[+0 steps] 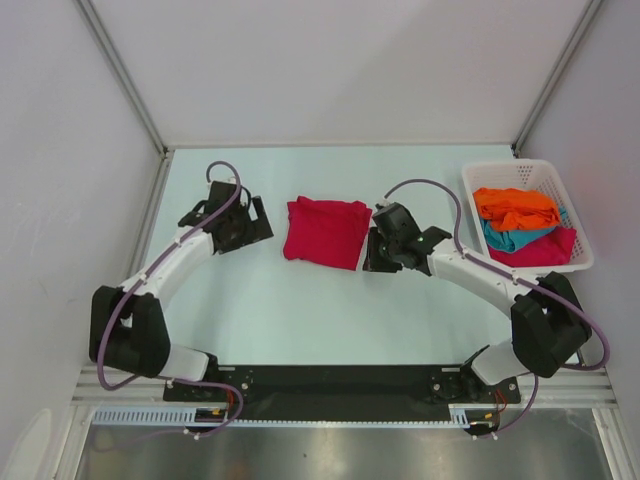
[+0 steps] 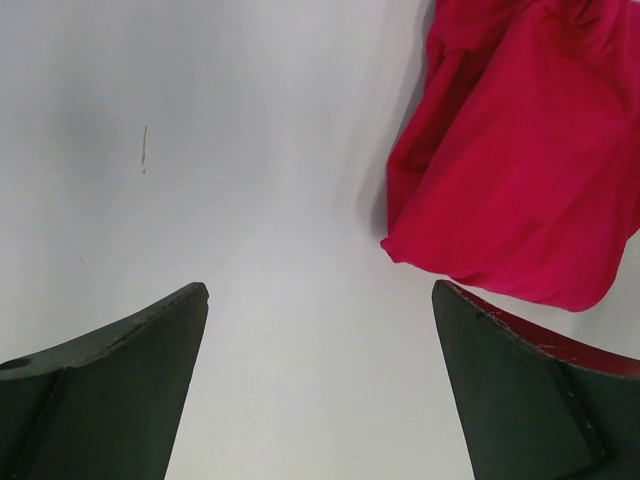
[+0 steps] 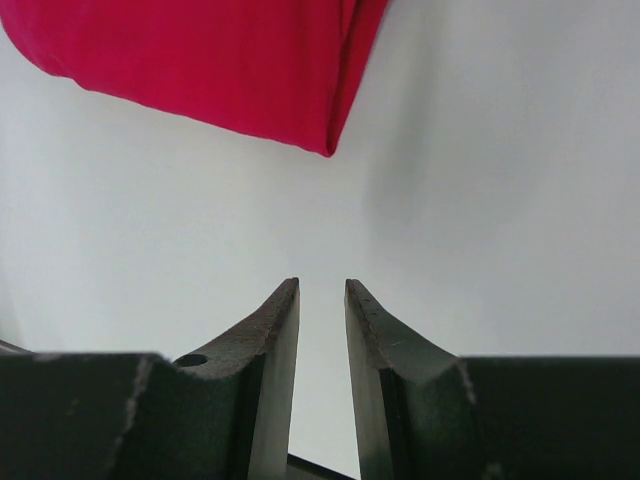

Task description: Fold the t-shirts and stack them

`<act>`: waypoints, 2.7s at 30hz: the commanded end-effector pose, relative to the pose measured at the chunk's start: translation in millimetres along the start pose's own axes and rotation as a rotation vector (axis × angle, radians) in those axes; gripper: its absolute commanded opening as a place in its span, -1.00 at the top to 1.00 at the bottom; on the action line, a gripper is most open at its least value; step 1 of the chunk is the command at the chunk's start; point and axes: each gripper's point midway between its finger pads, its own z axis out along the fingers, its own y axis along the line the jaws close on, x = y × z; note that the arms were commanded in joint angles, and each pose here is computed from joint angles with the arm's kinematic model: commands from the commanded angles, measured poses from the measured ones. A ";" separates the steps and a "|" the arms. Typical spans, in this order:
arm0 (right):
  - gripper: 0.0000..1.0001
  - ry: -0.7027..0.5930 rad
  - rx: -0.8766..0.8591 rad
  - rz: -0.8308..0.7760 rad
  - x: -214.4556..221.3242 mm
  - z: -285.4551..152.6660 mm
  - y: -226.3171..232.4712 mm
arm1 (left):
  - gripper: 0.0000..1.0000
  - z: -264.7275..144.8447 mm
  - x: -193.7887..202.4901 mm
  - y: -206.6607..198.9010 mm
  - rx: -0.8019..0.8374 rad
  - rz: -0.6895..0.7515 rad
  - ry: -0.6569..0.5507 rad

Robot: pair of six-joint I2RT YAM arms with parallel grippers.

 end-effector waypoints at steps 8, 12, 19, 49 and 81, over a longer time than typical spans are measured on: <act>0.39 -0.037 -0.039 0.026 1.3 -3.6 6.2 | -0.99 -30.1 -10.9 9.7 0.000 -0.016 -0.117; 0.39 -0.031 -0.032 0.025 3.4 -3.5 4.7 | -0.99 -31.8 -14.3 13.1 -0.009 -0.018 -0.134; 0.39 -0.031 -0.022 0.023 3.1 -1.7 3.2 | -0.99 -34.7 -19.0 18.5 -0.004 -0.022 -0.172; 0.38 -0.027 0.033 0.019 5.0 -5.3 -8.0 | -0.99 1.4 -44.7 -26.2 0.168 0.003 -0.046; 0.36 -0.021 0.053 0.052 1.7 -7.9 -31.3 | -0.99 58.9 -69.8 -153.4 0.404 0.186 0.071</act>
